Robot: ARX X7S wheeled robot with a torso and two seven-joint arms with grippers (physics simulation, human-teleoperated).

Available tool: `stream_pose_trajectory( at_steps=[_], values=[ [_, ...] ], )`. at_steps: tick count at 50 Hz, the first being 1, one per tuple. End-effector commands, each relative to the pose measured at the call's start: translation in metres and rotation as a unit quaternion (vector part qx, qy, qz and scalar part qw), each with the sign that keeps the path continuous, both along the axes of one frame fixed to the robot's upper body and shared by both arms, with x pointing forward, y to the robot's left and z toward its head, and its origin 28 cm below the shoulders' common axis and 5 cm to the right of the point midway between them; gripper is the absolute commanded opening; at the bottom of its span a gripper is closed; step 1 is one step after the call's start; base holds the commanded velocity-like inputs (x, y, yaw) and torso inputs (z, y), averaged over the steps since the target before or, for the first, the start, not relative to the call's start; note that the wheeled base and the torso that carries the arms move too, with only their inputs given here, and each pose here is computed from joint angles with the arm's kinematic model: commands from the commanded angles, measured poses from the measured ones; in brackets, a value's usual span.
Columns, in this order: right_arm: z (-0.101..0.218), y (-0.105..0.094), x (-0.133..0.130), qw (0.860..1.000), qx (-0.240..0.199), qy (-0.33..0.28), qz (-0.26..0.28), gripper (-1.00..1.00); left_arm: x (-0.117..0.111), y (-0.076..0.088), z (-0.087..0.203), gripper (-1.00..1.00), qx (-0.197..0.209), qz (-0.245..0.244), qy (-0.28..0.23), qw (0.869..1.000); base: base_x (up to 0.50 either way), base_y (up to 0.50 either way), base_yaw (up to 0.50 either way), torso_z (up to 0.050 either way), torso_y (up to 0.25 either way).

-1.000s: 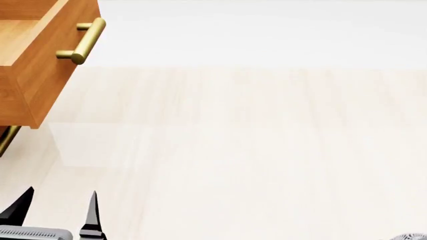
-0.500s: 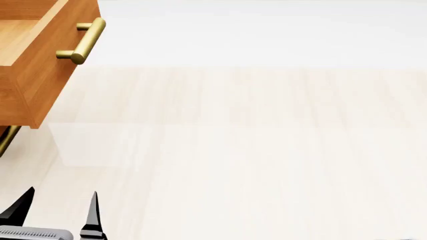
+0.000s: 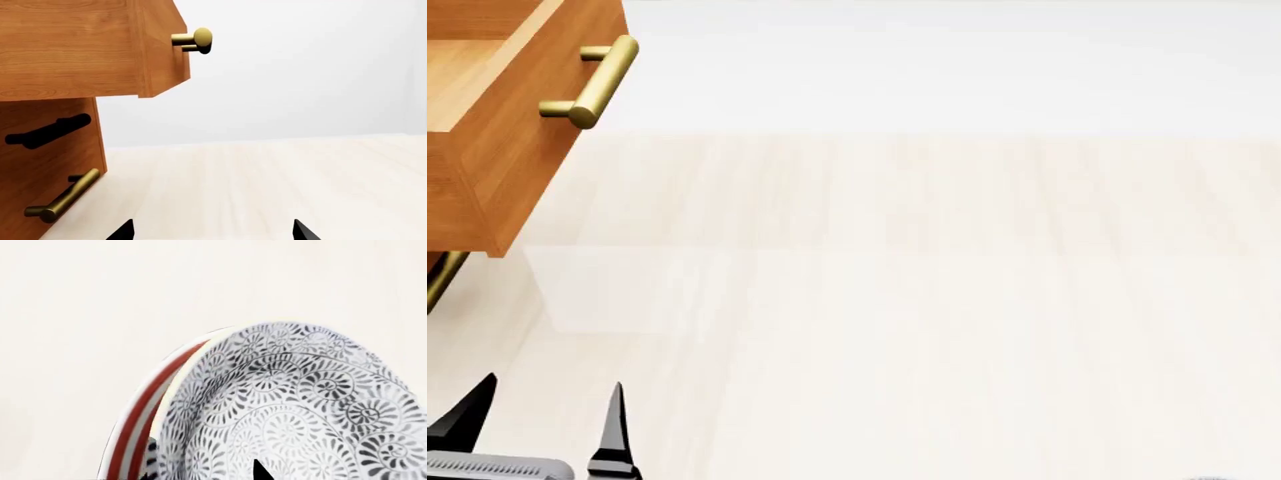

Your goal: Put the bowl on the plate.

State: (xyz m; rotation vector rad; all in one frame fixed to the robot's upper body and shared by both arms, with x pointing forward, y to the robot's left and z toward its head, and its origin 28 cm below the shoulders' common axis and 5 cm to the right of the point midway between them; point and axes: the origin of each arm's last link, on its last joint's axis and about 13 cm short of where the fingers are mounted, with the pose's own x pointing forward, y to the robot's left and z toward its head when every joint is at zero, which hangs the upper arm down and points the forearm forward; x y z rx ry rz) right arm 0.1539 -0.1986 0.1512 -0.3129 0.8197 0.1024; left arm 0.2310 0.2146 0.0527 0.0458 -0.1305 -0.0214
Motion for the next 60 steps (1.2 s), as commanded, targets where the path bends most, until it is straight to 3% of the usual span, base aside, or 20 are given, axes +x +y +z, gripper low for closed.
stream_pose_trajectory(
  at_steps=[1, 12, 41, 60],
  values=[
    [0.002, -0.002, -0.003, 1.000, 0.003, -0.011, -0.009, 1.00, 0.000, -0.001, 0.001, 1.00, 0.000, -0.002, -0.001, 1.000, 0.00, 0.00, 0.00, 0.000, 0.000],
    [0.002, -0.003, -0.002, 1.000, 0.011, -0.021, -0.010, 1.00, -0.001, 0.000, 0.000, 1.00, 0.000, 0.000, -0.001, 1.000, 0.00, 0.00, 0.00, 0.000, 0.000],
    [0.033, 0.008, -0.004, 0.988, 0.076, -0.129, 0.030, 1.00, -0.002, -0.001, 0.003, 1.00, 0.001, -0.002, -0.005, 1.000, 0.00, 0.00, 0.00, 0.000, 0.000],
    [0.045, 0.011, -0.001, 0.983, 0.063, -0.173, 0.029, 1.00, -0.003, -0.001, 0.005, 1.00, 0.000, -0.003, -0.006, 1.000, 0.00, 0.00, 0.00, 0.000, 0.000]
  ],
)
